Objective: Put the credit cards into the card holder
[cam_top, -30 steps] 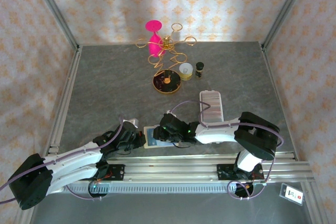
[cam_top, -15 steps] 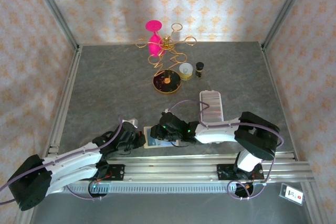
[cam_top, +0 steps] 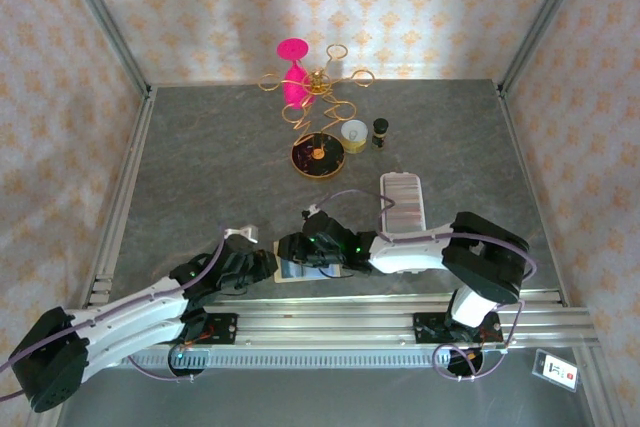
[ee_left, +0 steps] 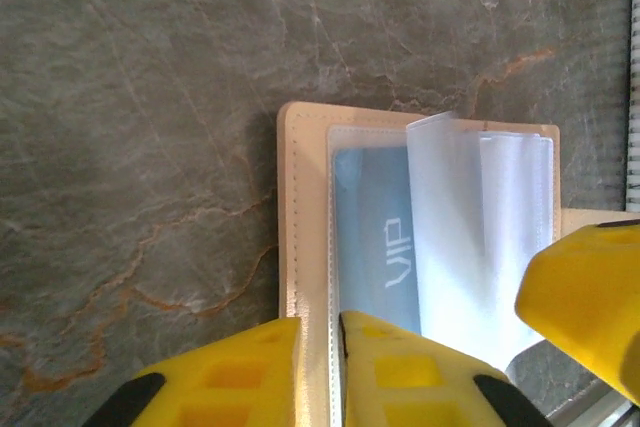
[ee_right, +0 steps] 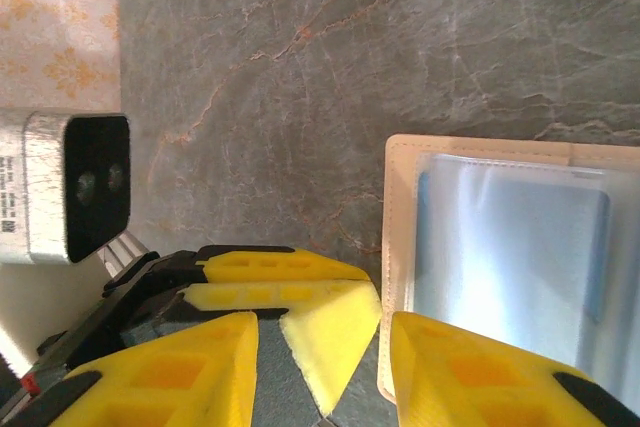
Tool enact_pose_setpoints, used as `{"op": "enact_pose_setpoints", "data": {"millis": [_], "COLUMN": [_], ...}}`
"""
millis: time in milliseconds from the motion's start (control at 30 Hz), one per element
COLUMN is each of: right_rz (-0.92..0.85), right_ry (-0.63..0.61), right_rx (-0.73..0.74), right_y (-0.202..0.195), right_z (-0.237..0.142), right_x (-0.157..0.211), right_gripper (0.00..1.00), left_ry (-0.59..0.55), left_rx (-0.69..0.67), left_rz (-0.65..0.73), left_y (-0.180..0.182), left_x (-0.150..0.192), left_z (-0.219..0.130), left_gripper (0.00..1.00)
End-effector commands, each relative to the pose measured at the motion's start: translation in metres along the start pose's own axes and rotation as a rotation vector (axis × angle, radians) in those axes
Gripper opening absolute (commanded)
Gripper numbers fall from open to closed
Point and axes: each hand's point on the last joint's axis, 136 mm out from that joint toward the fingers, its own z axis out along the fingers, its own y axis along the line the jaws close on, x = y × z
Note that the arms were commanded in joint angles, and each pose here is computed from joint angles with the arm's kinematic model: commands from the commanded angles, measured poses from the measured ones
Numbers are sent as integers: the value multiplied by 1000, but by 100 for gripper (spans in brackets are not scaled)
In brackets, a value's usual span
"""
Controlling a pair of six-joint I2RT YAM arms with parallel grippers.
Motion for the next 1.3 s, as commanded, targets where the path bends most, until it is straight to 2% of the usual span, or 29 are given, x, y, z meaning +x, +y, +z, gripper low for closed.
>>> {"op": "enact_pose_setpoints", "data": {"millis": [0,267,333,533,700,867,933,1000,1100,1233,1267], "right_rz": [3,-53,-83,-249,-688,-1289,-1425,-1547,-1740,-1821,-1815], "right_ry": [-12,-100,-141,-307,-487,-516,-517,-462,-240,34,100], "right_rx": [-86,-93,-81,-5,96,142,203,283,391,601,629], "right_y": [25,44,47,48,65,70,66,54,17,-51,-70], "right_z": [3,-13,-26,-82,-153,-208,-228,-241,-245,-249,-249], "right_x": [-4,-24,-36,-82,-107,-85,-82,-77,-61,-60,-59], "right_gripper": [39,37,34,32,33,40,41,43,50,57,62], "left_ry": [-29,-115,-132,-157,-201,-215,-213,-211,-202,-175,-171], "left_rx": [-80,-140,-115,-55,19,102,102,82,105,106,97], "left_rz": [-10,-29,-34,-14,-21,-33,-11,-4,3,34,31], "left_y": [17,22,16,-12,-39,-58,-62,-60,-63,-63,-60], "left_x": [-2,-19,-24,-39,-55,-60,-62,-62,-60,-56,-54], "left_z": [-3,-14,-16,-24,-35,-34,-35,-35,-35,-32,-31], "left_gripper": [20,21,23,22,25,30,30,32,34,36,37]}}
